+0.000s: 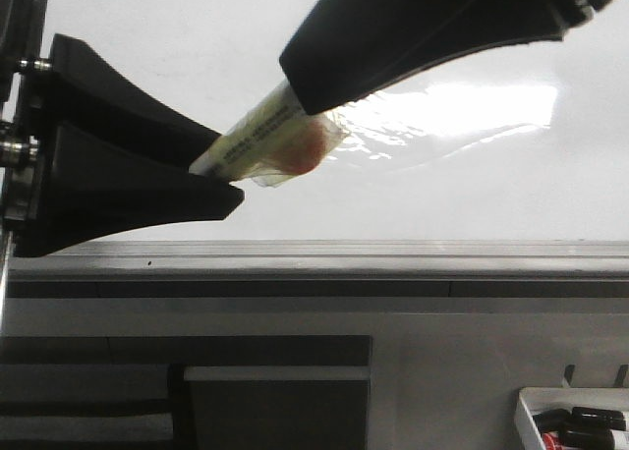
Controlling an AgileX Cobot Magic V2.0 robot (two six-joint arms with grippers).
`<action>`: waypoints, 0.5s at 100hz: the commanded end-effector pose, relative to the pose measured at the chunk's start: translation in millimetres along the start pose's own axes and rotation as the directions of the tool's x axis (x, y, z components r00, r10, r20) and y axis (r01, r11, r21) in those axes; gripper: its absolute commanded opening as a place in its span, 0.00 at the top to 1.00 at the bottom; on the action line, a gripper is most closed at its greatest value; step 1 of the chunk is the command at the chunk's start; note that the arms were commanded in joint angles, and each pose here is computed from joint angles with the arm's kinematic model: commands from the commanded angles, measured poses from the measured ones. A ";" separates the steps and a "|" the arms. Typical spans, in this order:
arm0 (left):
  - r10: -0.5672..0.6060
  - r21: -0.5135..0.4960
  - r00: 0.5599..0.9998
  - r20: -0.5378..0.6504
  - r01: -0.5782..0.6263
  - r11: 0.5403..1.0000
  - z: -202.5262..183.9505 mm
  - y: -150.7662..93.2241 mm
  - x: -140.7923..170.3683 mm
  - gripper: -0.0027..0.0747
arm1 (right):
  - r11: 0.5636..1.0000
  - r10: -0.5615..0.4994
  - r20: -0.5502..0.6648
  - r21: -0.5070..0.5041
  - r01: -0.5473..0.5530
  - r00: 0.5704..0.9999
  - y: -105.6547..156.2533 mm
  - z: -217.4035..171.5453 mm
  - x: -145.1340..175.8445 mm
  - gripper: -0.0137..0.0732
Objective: Write number 4 on whiteboard
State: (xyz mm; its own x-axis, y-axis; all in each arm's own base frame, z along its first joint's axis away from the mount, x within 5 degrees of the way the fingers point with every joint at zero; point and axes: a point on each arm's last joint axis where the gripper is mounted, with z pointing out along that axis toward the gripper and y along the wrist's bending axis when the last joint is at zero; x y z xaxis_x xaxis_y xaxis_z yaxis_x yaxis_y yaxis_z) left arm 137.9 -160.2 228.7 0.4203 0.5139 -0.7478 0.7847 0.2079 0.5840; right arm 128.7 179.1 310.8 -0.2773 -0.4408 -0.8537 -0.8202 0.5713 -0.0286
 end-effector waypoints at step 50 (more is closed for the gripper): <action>-0.146 -0.194 0.986 0.082 0.159 0.968 -31.4 20.8 -21.3 0.41 | 0.998 0.061 0.021 0.017 -0.061 0.998 -4.2 -7.0 -10.0 0.92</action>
State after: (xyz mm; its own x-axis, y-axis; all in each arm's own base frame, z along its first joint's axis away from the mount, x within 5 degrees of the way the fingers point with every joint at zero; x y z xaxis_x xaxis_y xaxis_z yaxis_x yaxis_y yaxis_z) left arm 134.9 -149.3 246.1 0.3526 0.4663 -0.8113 0.7676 0.3517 0.5358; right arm 127.9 175.2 305.7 -0.3489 -0.4663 -0.8130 -0.8032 0.5958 0.0030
